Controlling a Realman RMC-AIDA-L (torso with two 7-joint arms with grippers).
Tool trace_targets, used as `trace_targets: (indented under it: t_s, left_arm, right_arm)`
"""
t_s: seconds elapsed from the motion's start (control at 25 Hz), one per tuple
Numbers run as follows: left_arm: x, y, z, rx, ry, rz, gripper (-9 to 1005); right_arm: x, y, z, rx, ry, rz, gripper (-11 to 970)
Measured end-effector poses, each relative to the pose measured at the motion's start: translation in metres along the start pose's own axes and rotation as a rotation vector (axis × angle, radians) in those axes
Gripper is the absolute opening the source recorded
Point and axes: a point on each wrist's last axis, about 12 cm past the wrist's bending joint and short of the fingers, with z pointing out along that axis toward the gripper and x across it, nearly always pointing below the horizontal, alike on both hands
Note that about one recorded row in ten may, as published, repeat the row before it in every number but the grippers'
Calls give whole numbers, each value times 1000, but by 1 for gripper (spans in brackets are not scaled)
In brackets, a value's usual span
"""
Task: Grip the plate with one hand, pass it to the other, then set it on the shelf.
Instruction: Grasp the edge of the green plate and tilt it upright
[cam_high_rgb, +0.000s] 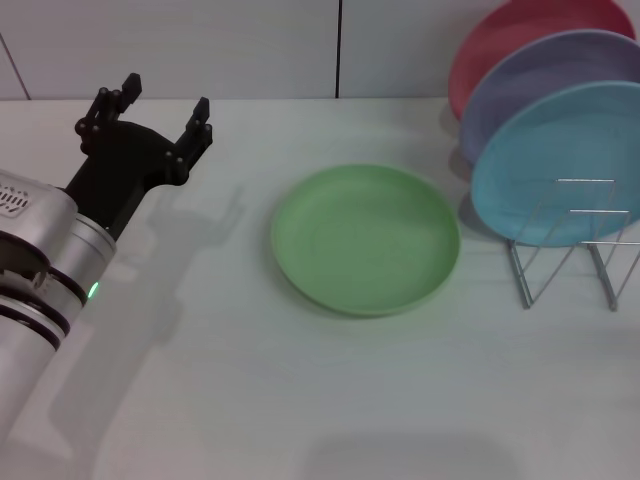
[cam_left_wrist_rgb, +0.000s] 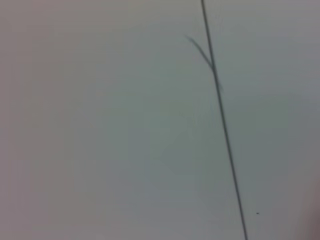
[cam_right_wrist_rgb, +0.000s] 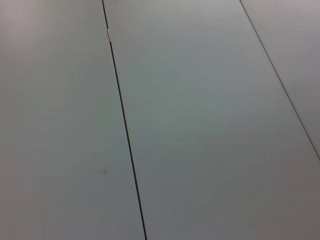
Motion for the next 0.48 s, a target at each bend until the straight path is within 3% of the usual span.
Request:
trace_targets:
  t_s: [0.32, 0.48]
  left_arm:
    - [-9, -2, 2, -14, 26, -24, 765]
    - [-46, -8, 23, 37, 214, -48, 763]
  right_arm:
    - [-1, -3, 1, 2, 0, -8, 759]
    - [1, -3, 3, 2, 7, -5, 760]
